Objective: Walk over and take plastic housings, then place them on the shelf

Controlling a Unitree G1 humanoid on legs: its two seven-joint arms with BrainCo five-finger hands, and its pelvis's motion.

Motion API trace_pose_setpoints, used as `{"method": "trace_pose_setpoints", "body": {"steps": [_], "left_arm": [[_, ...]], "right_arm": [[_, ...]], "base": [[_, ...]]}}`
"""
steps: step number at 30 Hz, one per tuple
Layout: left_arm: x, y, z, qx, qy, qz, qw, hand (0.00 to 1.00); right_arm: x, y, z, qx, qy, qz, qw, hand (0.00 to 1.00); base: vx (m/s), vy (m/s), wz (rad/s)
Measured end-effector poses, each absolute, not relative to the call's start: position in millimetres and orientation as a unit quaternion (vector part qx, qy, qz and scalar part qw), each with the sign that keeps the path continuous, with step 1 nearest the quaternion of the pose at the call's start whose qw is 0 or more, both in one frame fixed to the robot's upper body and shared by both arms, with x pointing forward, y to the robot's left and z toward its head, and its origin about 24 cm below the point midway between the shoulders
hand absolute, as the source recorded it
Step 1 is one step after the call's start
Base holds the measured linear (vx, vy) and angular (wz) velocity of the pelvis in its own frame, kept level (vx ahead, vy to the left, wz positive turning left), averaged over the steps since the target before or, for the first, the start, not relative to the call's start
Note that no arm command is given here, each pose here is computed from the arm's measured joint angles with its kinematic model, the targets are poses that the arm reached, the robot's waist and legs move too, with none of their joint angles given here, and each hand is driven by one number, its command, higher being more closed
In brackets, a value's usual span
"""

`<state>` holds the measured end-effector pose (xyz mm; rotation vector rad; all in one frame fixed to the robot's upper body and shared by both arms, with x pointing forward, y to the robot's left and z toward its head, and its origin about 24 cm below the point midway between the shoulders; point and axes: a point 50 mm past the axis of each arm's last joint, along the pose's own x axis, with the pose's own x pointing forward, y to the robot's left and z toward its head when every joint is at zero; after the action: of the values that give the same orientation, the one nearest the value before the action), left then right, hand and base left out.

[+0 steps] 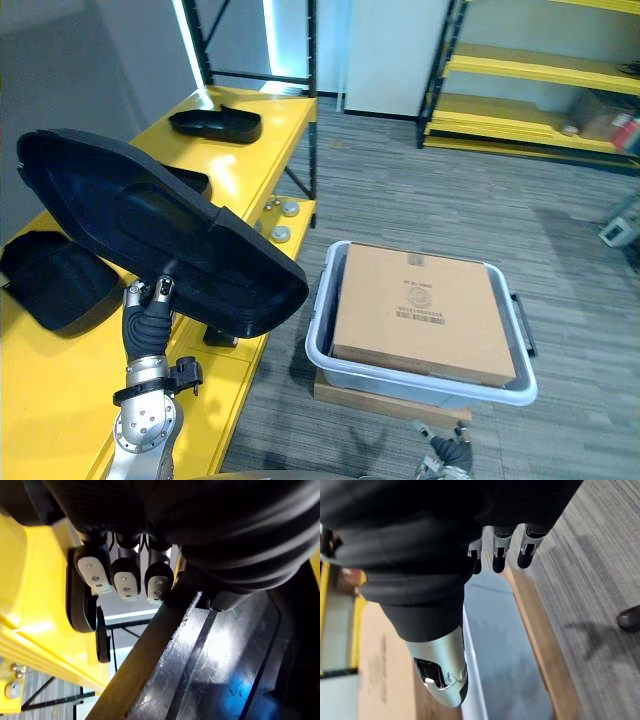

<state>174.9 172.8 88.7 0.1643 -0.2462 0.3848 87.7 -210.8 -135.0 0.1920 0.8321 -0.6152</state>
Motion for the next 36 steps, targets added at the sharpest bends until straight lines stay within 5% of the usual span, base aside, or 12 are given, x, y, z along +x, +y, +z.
{"method": "trace_pose_setpoints", "body": {"steps": [15, 36], "left_arm": [[178, 163, 120, 0.034, -0.203, 0.18, 0.962, 1.0], [194, 133, 104, 0.015, -0.175, 0.112, 0.978, 1.0]], "right_arm": [[132, -175, -130, 0.06, 0.38, -0.183, 0.905, 0.0], [127, -180, -132, 0.042, 0.396, -0.173, 0.901, 0.0]], "base": [[0.09, 0.079, 1.3], [0.13, -0.051, 0.64]]}}
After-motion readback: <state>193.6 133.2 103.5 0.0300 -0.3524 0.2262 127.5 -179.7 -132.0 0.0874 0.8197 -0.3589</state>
